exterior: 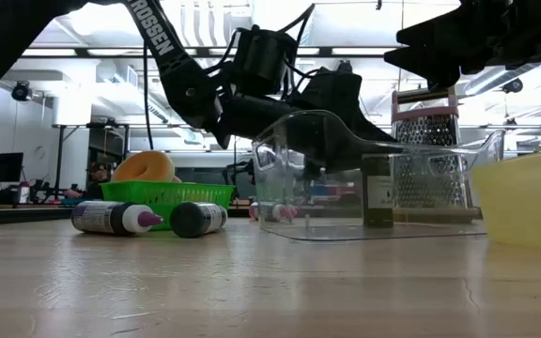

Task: Pick & Place Food Item
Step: Put the bottom black food coloring bottle into the transparent bin, then put the purple food coloring bottle into the transparent bin

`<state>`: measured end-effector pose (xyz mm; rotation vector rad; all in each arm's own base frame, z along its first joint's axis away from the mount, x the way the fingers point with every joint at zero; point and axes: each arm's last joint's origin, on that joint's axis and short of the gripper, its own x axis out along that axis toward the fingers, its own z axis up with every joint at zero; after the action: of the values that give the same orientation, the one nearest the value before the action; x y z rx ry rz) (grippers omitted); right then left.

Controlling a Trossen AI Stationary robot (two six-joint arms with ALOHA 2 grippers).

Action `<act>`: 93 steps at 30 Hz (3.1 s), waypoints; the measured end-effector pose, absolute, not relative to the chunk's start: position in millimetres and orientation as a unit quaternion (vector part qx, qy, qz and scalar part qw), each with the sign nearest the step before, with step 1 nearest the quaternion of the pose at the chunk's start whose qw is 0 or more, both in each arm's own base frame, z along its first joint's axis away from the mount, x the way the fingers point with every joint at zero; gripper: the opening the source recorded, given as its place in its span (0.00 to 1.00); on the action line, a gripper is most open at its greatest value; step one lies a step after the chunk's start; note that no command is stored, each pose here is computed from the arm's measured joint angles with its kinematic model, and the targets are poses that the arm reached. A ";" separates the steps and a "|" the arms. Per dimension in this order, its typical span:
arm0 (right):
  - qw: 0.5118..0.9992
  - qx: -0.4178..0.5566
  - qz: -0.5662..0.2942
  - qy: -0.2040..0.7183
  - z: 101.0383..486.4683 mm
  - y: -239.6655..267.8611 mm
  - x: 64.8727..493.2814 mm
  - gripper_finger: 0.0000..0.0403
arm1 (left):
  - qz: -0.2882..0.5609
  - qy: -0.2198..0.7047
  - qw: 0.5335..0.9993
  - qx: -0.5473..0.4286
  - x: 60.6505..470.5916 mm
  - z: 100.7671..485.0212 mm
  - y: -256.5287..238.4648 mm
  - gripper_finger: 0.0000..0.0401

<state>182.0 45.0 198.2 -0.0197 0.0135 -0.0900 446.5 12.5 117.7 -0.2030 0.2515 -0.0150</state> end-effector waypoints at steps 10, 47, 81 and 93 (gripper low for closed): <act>0.999 -0.013 -0.045 0.007 198.1 45.1 182.0 0.61 | -0.012 0.115 0.991 -0.072 446.9 120.0 12.3 0.50; 0.999 -0.013 -0.041 0.010 197.5 45.3 182.0 0.61 | -0.023 0.094 0.995 -0.021 446.3 132.6 16.8 0.50; 0.999 -0.016 -0.041 0.018 195.8 45.3 181.9 0.61 | -0.004 0.427 0.903 0.039 326.8 251.6 14.9 0.68; 0.999 -0.016 -0.036 0.017 196.0 45.6 182.0 0.61 | -0.053 0.577 0.813 0.054 280.8 212.9 -20.4 0.68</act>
<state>182.0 45.6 196.0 -0.0316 0.0338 -0.0711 280.8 -20.4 212.9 0.1162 1.2323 -0.1130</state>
